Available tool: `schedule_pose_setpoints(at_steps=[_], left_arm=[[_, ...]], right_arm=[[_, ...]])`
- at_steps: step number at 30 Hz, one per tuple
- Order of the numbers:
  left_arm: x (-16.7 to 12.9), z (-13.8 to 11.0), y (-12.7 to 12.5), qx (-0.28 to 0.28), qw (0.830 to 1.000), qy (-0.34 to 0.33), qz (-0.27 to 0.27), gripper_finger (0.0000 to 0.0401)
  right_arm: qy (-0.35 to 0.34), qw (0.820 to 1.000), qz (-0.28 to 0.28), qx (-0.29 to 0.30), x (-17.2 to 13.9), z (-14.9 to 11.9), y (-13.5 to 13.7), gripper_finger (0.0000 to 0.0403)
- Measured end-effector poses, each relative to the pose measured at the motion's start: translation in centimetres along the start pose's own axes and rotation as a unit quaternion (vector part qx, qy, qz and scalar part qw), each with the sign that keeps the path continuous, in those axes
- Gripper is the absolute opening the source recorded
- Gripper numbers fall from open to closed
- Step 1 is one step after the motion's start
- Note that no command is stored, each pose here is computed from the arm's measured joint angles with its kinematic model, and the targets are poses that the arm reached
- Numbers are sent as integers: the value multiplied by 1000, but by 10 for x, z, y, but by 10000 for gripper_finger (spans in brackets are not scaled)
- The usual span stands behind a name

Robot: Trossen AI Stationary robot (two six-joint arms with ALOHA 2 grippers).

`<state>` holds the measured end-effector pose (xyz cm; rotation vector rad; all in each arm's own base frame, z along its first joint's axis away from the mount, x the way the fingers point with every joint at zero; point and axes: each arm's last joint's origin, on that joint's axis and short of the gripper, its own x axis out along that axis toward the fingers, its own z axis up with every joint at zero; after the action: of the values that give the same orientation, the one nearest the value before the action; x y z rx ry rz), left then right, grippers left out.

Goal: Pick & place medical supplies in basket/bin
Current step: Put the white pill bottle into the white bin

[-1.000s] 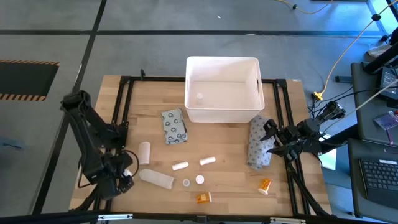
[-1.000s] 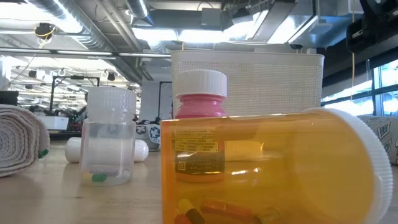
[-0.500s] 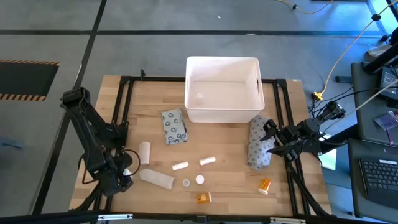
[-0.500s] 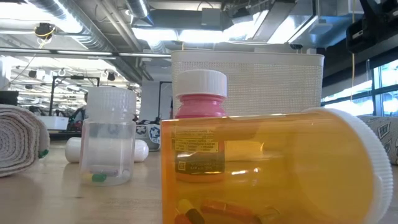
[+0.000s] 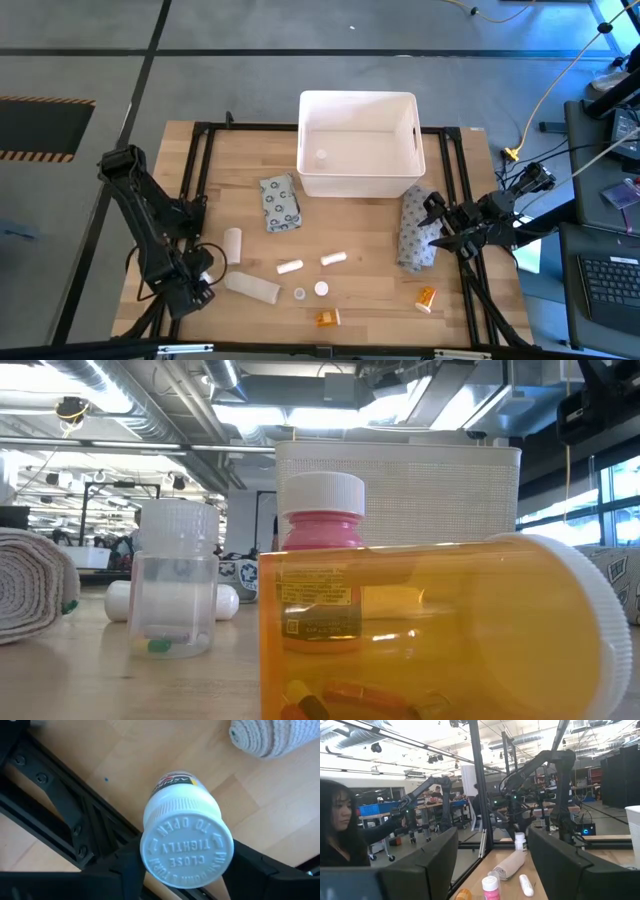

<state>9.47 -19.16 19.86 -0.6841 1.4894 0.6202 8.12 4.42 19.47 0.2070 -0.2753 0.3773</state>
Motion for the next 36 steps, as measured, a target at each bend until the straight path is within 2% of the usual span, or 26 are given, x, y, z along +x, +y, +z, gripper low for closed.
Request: schedule_pose_setpoints(at_steps=[4,11,17,28,36], left_arm=[[0,0,0,1,1000,-7,-3,189],[-1,2,-1,5,1000,-26,-10,196],[-2,6,-3,27,999,-27,-14,184],[-2,17,-7,1,999,-42,-19,247],[-2,29,-10,27,998,-57,-20,255]], right_arm=[[6,1000,0,-1,0,-1,0,243],[23,1000,-2,-4,0,-5,0,243],[27,1000,-2,-4,0,-5,-1,243],[33,999,-3,-3,0,-7,-1,243],[33,999,-3,-4,0,-6,-1,243]])
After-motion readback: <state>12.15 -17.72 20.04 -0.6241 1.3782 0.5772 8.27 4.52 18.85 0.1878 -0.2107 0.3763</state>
